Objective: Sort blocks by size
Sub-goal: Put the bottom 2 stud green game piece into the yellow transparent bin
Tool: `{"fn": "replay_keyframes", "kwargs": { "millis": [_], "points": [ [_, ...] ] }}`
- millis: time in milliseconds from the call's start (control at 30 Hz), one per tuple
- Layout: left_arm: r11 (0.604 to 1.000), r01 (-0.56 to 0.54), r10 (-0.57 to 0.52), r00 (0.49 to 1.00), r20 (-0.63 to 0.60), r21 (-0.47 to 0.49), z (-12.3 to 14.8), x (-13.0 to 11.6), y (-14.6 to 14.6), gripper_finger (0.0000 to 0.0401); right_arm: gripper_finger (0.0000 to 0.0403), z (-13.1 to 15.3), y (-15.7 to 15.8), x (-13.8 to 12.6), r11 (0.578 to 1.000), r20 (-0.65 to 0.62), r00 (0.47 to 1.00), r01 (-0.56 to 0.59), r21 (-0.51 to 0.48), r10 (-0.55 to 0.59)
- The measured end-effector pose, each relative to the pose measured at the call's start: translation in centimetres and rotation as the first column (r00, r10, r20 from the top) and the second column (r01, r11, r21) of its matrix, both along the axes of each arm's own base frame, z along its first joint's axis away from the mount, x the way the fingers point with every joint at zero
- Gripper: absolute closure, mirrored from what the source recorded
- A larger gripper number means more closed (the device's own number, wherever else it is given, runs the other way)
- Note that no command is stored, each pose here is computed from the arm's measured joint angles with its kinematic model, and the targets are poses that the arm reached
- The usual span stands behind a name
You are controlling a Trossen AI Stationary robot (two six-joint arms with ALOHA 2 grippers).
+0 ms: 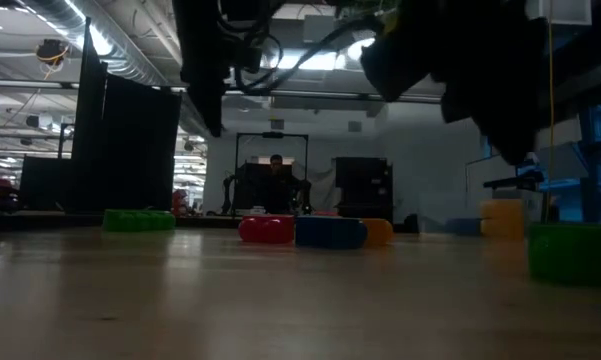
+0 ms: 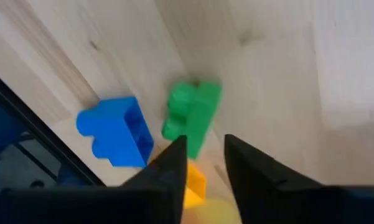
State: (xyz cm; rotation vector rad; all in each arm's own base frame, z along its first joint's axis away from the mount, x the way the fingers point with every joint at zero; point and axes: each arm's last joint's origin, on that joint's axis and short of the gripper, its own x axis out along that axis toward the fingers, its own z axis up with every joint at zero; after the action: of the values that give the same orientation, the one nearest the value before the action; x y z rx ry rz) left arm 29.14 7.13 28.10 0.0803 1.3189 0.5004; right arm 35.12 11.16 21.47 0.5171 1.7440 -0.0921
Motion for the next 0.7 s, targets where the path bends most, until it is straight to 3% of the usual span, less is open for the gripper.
{"fn": "replay_keyframes", "kwargs": {
  "millis": [100, 200, 367, 500, 700],
  "points": [
    [0.999, -0.045, 0.046, 0.998, 0.031, -0.015, 0.8, -1.7, 1.2, 0.0187, 0.0266, 0.1, -0.2, -0.9, 1.000, -0.087, 0.996, -0.017, -0.006, 0.016],
    [0.993, -0.118, 0.119, 0.991, 0.061, -0.019, 0.8, -4.4, 1.9, 0.0187, 0.0255, 1.4, -0.4, -2.4, 0.993, -0.143, 0.985, -0.110, -0.054, 0.101],
    [0.981, -0.195, 0.196, 0.967, 0.163, -0.023, 0.1, -9.2, 1.3, 0.0187, 0.0257, 4.3, 0.0, -4.3, 0.961, -0.014, 0.980, -0.197, -0.192, 0.198],
    [0.976, -0.201, 0.218, 0.934, 0.283, -0.085, -0.9, -11.9, 0.1, 0.0187, 0.0262, 5.6, 1.4, -6.2, 0.965, 0.163, 0.978, -0.089, -0.249, 0.132],
    [0.964, -0.223, 0.263, 0.853, 0.450, -0.141, -1.9, -13.7, -1.3, 0.0187, 0.0264, 2.7, 3.7, -7.3, 0.976, 0.270, 0.963, 0.074, -0.205, -0.016]
  ]
}}
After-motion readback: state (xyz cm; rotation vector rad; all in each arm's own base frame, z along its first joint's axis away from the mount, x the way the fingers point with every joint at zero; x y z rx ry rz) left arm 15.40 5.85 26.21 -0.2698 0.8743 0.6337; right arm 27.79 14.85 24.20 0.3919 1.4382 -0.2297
